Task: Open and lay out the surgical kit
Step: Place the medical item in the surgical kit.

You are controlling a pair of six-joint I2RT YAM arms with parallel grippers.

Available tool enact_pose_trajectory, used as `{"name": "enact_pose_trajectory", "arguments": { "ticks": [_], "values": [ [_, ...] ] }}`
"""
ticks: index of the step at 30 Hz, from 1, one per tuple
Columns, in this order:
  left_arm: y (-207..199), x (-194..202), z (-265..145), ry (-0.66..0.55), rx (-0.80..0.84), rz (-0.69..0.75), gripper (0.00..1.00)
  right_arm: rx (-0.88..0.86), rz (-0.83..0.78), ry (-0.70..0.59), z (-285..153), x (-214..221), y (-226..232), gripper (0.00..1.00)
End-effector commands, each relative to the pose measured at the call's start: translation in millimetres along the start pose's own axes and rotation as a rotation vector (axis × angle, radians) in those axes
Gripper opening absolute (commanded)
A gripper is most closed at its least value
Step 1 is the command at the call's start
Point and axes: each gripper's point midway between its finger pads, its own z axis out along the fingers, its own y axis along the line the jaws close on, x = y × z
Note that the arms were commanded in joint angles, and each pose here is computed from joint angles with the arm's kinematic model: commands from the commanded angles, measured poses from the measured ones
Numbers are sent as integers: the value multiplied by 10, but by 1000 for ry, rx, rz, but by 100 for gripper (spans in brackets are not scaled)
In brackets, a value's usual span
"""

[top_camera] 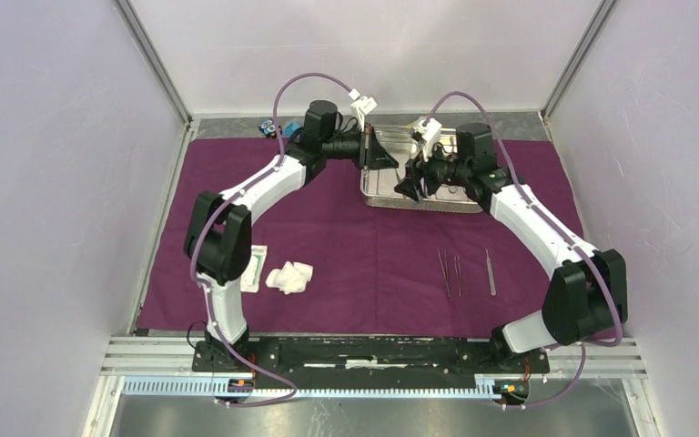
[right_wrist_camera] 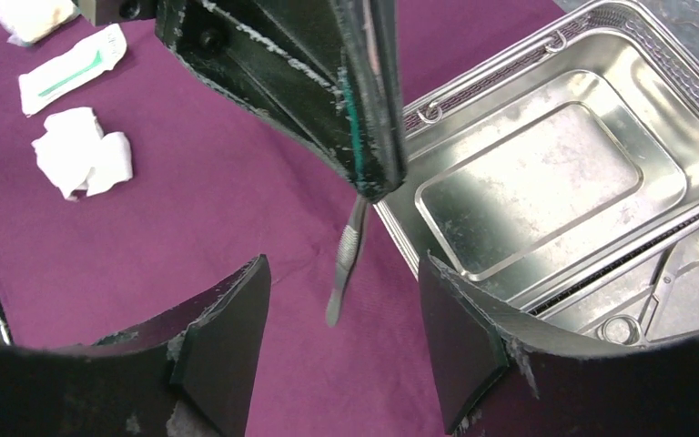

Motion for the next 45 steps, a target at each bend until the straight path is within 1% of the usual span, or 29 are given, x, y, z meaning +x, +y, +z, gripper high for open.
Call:
{"name": "enact_pose_trajectory", "arguments": {
  "ticks": [1,7,13,19,21,35,45],
  "values": [
    [-469,-139,-178,-32,214,252,2,-122,-49,-72,-177,-176,151,67],
    [-688,-23,-300,-22,333,367,2,-262,-58,-77,-202,-43,355,61],
    [-797,60,-362,-41,407,390,2,-383,-39,-68,-202,81,539,56],
    [-850,72,-377,-74,445,400,2,-394,-29,-70,-202,165,587,52],
    [-843,88,-375,-76,445,398,2,-398,-26,-76,-209,170,605,49],
    [-825,238,-403,-67,460,404,2,-389,-25,-105,-203,17,568,36],
    [-806,258,-388,-67,461,391,2,-411,-1,-126,-181,-54,579,32]
  ]
}}
